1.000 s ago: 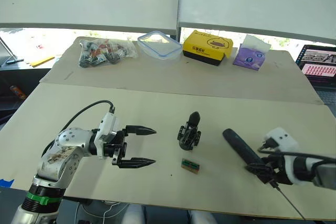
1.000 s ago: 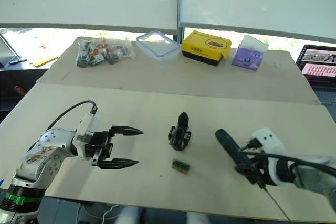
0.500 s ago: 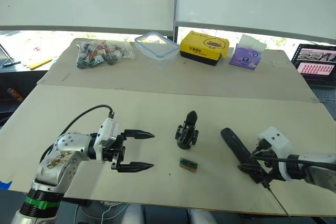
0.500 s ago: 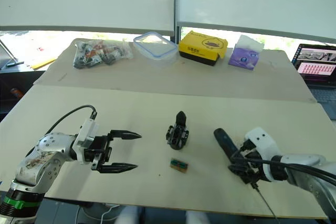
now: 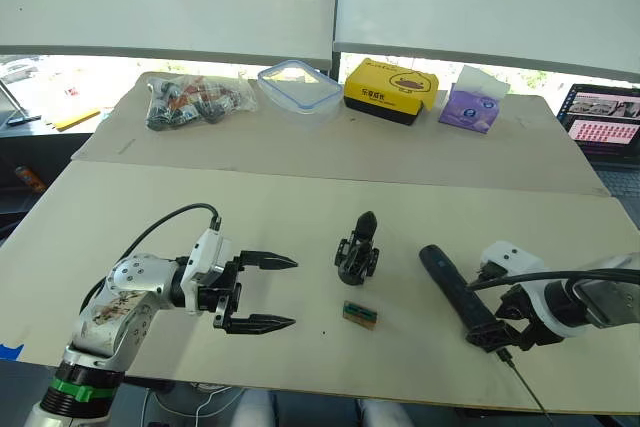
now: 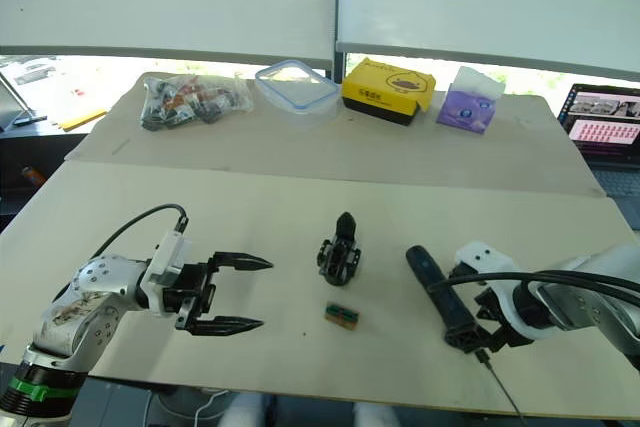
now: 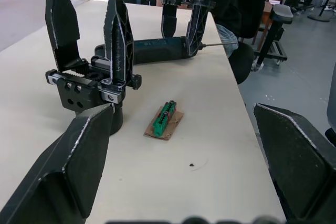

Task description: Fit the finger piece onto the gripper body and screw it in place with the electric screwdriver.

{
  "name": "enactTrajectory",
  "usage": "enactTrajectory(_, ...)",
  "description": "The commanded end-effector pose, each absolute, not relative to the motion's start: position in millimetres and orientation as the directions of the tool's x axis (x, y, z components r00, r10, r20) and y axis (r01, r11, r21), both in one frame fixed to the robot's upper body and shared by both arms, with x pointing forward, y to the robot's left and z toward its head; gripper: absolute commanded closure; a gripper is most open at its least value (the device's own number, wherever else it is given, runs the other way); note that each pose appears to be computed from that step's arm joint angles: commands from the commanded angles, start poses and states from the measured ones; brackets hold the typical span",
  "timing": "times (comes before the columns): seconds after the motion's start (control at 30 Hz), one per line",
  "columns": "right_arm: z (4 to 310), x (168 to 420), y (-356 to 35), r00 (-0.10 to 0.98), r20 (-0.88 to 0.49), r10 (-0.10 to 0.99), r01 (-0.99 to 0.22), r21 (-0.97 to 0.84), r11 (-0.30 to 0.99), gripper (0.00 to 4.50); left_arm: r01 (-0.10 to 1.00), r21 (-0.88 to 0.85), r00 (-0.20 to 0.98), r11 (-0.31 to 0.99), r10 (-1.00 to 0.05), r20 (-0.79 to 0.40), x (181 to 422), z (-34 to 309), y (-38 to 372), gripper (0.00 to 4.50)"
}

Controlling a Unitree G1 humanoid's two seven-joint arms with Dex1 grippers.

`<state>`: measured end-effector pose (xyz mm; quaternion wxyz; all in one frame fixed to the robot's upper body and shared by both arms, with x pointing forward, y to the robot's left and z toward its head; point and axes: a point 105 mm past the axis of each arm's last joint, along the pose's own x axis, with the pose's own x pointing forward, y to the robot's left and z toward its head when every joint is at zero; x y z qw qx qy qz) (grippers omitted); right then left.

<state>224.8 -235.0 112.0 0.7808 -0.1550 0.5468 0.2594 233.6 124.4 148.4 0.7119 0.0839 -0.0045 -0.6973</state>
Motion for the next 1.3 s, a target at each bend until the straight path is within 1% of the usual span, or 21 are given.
enactTrajectory(0.03, 108.3, 227.9, -236.6, 0.271, -0.941, 0.202, -0.563, 0.015, 0.826, 0.04, 0.990, 0.142, -0.005, -0.017, -0.997, -0.081, 224.7, 154.0, 115.8, 0.00)
enactTrajectory(0.1, 103.1, 228.3, -235.6, 0.266, -0.944, 0.195, -0.560, 0.013, 0.828, 0.04, 0.990, 0.140, -0.012, -0.023, -0.997, -0.076, 222.6, 153.7, 113.1, 0.00)
enactTrajectory(0.17, 99.4, 228.2, -236.6, 0.261, -0.952, 0.160, -0.570, -0.018, 0.821, 0.04, 0.990, 0.139, -0.020, -0.030, -0.997, -0.072, 220.7, 153.5, 110.8, 0.00)
enactTrajectory(0.33, 96.3, 226.9, -235.0, 0.228, -0.957, 0.179, -0.568, 0.019, 0.823, 0.04, 0.988, 0.139, -0.049, -0.061, -0.995, -0.090, 214.7, 150.1, 108.9, 0.00)
enactTrajectory(0.43, 95.3, 226.2, -236.2, 0.217, -0.961, 0.171, -0.568, 0.018, 0.823, 0.86, 0.988, 0.136, -0.057, -0.070, -0.993, -0.102, 212.7, 147.8, 109.5, 0.00)
enactTrajectory(0.53, 92.5, 225.3, -238.6, 0.198, -0.967, 0.163, -0.560, 0.024, 0.828, 1.95, 0.988, 0.138, -0.059, -0.074, -0.993, -0.106, 212.5, 146.5, 109.5, 0.00)
enactTrajectory(0.6, 91.6, 226.7, -242.3, 0.199, -0.969, 0.148, -0.549, 0.015, 0.836, 2.58, 0.987, 0.140, -0.058, -0.073, -0.992, -0.108, 213.0, 146.3, 110.3, 0.00)
enactTrajectory(0.7, 97.8, 232.0, -246.4, 0.227, -0.962, 0.149, -0.528, 0.007, 0.849, 2.60, 0.988, 0.142, -0.049, -0.066, -0.992, -0.116, 215.0, 145.2, 115.0, 0.00)
enactTrajectory(0.83, 128.1, 236.9, -249.7, 0.309, -0.916, 0.256, -0.498, 0.074, 0.864, 2.60, 0.989, 0.142, -0.027, -0.045, -0.991, -0.130, 218.2, 142.9, 123.9, 0.00)
enactTrajectory(0.9, 148.7, 238.0, -253.0, 0.379, -0.865, 0.329, -0.475, 0.123, 0.871, 2.60, 0.989, 0.143, -0.011, -0.030, -0.991, -0.136, 221.5, 140.9, 128.2, 0.00)
enactTrajectory(0.93, 158.7, 240.0, -252.5, 0.430, -0.821, 0.374, -0.473, 0.148, 0.869, 2.60, 0.990, 0.142, -0.004, -0.025, -0.990, -0.141, 222.5, 138.9, 131.0, 0.00)
enactTrajectory(1.0, 189.6, 243.0, -245.0, 0.576, -0.625, 0.528, -0.543, 0.191, 0.818, 2.60, 0.991, 0.129, -0.001, -0.024, -0.984, -0.177, 224.2, 130.4, 137.7, 0.00)
enactTrajectory(1.03, 199.4, 241.0, -244.0, 0.615, -0.551, 0.564, -0.566, 0.190, 0.803, 2.60, 0.992, 0.123, 0.000, -0.023, -0.982, -0.187, 225.0, 127.7, 140.5, 0.00)
enactTrajectory(1.07, 205.2, 238.6, -242.9, 0.638, -0.502, 0.584, -0.580, 0.185, 0.793, 2.60, 0.993, 0.119, 0.003, -0.020, -0.982, -0.191, 226.2, 126.1, 142.5, 0.00)
enactTrajectory(1.13, 221.5, 233.2, -229.5, 0.683, -0.317, 0.658, -0.645, 0.161, 0.747, 2.60, 0.991, 0.132, 0.020, -0.004, -0.984, -0.179, 233.0, 126.4, 141.9, 0.00)
enactTrajectory(1.2, 219.6, 224.1, -217.4, 0.691, -0.233, 0.684, -0.665, 0.166, 0.728, 2.60, 0.990, 0.139, 0.026, 0.004, -0.988, -0.154, 237.9, 128.8, 136.7, 0.00)
enactTrajectory(1.3, 226.0, 217.2, -189.6, 0.689, -0.040, 0.724, -0.721, 0.065, 0.690, 2.60, 0.988, 0.152, -0.006, -0.037, -0.979, -0.202, 236.7, 121.4, 133.1, 0.00)
